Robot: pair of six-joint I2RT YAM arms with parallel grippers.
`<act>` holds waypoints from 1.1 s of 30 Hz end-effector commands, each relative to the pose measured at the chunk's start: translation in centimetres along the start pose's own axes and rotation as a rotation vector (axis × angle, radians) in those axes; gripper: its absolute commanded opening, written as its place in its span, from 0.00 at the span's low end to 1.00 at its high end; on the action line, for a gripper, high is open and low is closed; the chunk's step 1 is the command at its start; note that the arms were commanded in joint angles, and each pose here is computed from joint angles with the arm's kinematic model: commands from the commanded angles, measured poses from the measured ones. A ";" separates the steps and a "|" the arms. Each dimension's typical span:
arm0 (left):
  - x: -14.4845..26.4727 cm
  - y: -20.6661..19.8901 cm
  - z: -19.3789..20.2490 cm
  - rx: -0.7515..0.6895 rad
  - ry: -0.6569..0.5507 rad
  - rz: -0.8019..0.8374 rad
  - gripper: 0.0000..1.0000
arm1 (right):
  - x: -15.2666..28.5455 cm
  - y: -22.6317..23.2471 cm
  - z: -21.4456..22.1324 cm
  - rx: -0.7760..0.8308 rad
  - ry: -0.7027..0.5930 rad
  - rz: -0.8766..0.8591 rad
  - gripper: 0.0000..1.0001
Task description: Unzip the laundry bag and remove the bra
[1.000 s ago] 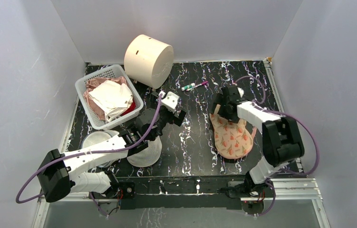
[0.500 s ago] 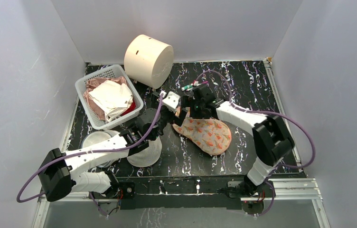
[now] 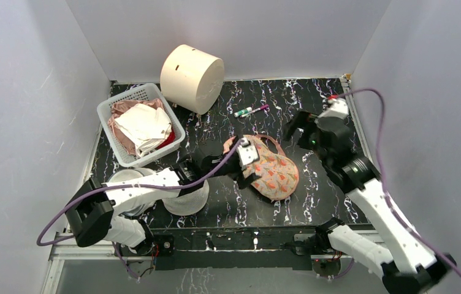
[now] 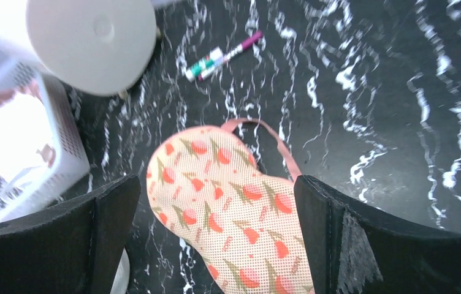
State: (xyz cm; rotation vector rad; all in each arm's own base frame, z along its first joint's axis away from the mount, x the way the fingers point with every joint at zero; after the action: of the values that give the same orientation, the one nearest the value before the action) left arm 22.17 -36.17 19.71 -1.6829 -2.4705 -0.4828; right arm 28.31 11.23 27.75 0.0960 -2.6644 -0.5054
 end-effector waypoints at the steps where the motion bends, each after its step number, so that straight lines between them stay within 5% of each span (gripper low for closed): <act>1: 0.7 -7.3 0.2 -0.181 -0.109 0.433 0.94 | 5.4 -2.6 -4.3 -0.048 -0.227 0.065 0.98; 6: -1.1 -10.3 6.2 -0.335 0.071 0.472 0.83 | 9.5 -3.1 -6.3 -0.071 -0.361 0.000 0.98; 11: -3.3 -10.9 8.9 -0.402 0.150 0.420 0.66 | 10.0 -3.5 -5.6 -0.068 -0.362 -0.010 0.98; 24: -6.4 -9.6 10.4 -0.442 0.172 0.262 0.75 | 8.6 -2.6 -3.5 -0.058 -0.284 -0.059 0.98; 33: -8.0 -8.0 10.7 -0.376 0.229 0.125 0.51 | 7.7 -2.6 -2.8 -0.063 -0.256 -0.051 0.98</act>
State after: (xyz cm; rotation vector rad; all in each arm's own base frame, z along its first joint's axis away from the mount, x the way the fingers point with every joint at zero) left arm 17.02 -41.27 3.83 -1.8837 -2.0456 -1.1358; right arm 21.97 6.34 31.19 0.0633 -2.8723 -0.6089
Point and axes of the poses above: each gripper's point midway between its finger pads, its own x axis back along the fingers, its own y axis along the line the jaws close on, z = x × y, the point moved 1 cm from there along x, back along the fingers
